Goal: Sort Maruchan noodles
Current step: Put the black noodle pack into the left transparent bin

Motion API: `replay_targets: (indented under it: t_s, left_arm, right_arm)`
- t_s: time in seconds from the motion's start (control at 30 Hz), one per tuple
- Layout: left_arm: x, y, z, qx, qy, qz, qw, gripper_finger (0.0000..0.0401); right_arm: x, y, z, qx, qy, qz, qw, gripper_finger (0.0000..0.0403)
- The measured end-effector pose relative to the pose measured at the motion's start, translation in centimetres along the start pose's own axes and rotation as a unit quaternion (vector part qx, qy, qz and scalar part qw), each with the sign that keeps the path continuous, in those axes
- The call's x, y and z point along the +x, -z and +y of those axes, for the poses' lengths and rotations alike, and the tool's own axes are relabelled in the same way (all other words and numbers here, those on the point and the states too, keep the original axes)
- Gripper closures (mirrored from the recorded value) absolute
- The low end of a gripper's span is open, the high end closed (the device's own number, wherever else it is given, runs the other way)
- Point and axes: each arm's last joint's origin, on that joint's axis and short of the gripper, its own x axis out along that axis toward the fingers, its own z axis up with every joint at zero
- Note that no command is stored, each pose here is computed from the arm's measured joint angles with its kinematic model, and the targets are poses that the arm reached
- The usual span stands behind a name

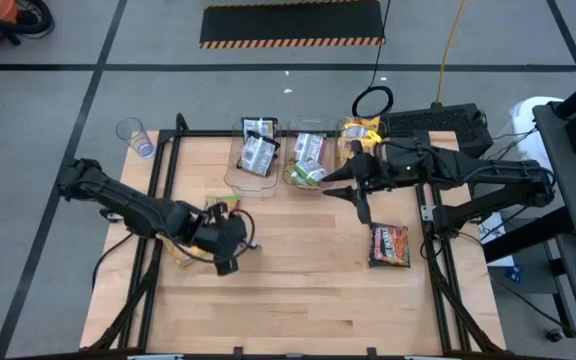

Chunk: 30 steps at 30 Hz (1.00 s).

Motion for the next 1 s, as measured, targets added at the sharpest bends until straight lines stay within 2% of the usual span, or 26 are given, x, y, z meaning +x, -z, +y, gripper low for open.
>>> replay_targets:
  t_s: [0.17, 0.57, 1.0]
  left_arm:
    - [-1.5, -1.6, 1.5, 0.025, -0.056, -0.009, 0.998, 0.0401]
    - [-2.4, -5.3, 7.2, 0.047, -0.151, -0.040, 0.987, 0.0401]
    - [-5.3, -8.8, 13.7, 0.058, -0.226, -0.078, 0.969, 0.0401]
  right_arm:
    - [-0.9, -0.3, 0.0, -0.006, 0.000, -0.014, 1.000, 0.0273]
    - [-3.1, -0.8, 0.0, -0.006, 0.026, -0.039, 0.999, 0.0273]
    - [-3.4, -0.6, 0.0, -0.006, 0.027, -0.030, 0.999, 0.0273]
